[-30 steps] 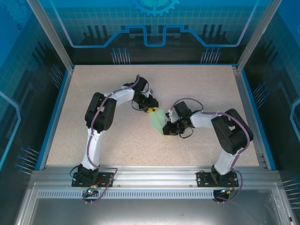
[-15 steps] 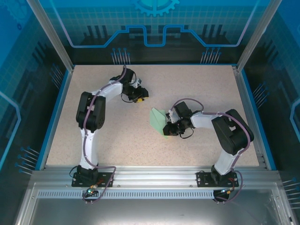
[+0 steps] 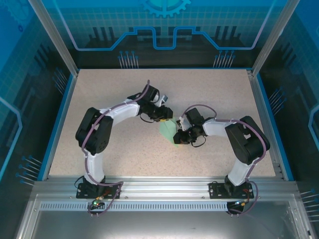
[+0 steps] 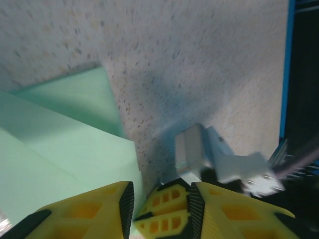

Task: Fold a paper plane with a square sheet of paper (fold left side to right side)
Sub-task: Fourth fold the wing at the center of the table.

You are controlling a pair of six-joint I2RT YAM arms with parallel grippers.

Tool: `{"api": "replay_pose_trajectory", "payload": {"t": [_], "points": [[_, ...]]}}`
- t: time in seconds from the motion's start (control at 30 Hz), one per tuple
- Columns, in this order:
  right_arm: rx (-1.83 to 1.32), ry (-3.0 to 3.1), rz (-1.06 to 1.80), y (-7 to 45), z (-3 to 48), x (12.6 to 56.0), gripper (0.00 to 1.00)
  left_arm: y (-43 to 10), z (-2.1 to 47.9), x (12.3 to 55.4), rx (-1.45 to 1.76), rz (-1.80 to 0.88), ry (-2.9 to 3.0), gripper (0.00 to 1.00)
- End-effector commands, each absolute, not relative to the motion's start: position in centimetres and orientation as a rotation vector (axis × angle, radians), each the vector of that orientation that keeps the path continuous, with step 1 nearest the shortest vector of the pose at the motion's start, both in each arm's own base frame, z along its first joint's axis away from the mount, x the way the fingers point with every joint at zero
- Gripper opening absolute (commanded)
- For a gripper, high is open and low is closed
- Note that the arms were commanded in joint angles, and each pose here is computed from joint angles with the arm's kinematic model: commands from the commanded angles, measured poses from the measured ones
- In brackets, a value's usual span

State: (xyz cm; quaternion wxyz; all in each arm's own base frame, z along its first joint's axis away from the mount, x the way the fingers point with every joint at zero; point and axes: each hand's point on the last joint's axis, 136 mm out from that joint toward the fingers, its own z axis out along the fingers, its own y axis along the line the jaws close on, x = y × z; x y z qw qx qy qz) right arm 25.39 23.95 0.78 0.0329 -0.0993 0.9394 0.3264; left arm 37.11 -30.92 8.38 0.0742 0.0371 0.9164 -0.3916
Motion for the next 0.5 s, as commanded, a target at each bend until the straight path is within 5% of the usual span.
{"api": "replay_pose_trajectory", "payload": {"t": [0.0,0.47], "points": [[-0.223,3.13,0.806,20.3,-2.7,21.7,0.13,-31.5,6.6,37.9,0.074,-1.198,2.783,0.39],[-0.198,3.187,0.735,18.9,-2.6,20.8,0.13,-29.0,0.1,39.1,-0.034,-0.946,2.933,0.38]]}}
